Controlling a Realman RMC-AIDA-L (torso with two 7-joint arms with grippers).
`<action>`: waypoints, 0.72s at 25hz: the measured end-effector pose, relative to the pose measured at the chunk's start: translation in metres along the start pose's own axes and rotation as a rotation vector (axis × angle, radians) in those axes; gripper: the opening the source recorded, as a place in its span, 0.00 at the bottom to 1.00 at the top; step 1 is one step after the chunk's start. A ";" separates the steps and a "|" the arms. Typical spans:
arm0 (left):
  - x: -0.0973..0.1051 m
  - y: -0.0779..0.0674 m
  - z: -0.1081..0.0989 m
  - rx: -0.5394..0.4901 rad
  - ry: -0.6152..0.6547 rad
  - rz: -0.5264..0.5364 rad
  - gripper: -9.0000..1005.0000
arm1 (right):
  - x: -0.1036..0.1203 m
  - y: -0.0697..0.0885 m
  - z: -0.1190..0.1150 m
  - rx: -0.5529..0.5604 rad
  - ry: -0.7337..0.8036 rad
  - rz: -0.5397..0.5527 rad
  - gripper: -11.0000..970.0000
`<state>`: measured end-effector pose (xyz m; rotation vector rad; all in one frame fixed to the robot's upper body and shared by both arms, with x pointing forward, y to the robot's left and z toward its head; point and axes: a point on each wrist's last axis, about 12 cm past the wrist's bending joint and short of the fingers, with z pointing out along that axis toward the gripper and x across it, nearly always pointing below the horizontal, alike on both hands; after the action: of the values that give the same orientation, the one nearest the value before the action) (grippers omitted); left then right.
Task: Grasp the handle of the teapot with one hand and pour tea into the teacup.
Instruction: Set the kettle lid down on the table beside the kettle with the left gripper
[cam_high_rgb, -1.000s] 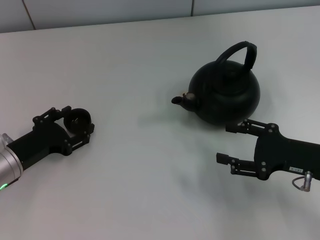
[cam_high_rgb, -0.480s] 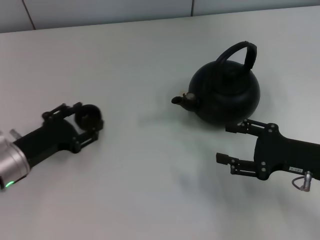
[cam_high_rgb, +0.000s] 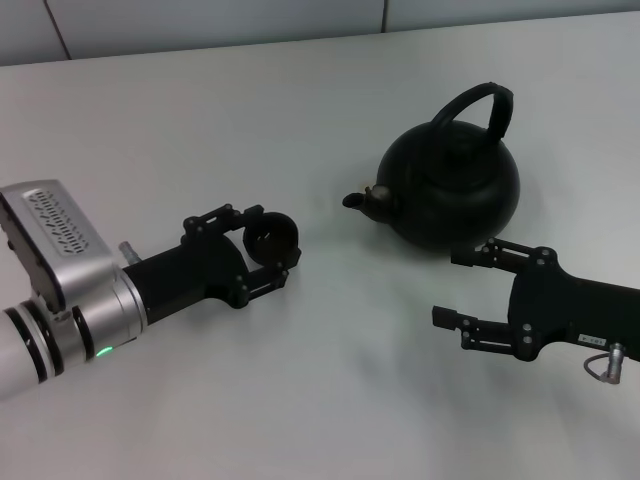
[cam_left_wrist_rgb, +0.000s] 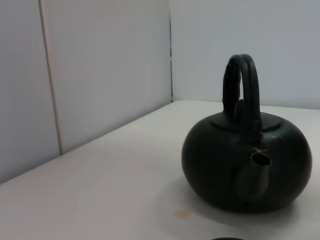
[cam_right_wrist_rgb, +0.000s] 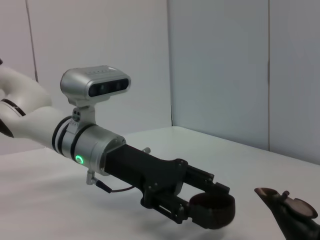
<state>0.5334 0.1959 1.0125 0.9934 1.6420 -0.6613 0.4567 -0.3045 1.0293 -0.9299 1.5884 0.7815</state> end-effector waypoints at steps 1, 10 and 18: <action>0.000 0.000 0.000 0.000 0.000 0.000 0.69 | 0.000 0.000 0.000 0.000 0.000 0.000 0.78; 0.005 -0.003 0.001 -0.008 0.032 0.010 0.69 | 0.000 0.000 0.001 0.000 -0.001 0.001 0.78; 0.009 -0.004 0.002 -0.014 0.060 0.022 0.69 | -0.001 0.000 0.001 -0.002 -0.002 -0.002 0.78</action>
<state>0.5301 0.1944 1.0033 1.0282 1.6831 -0.6095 0.4577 -0.3034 1.0296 -0.9316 1.5854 0.7829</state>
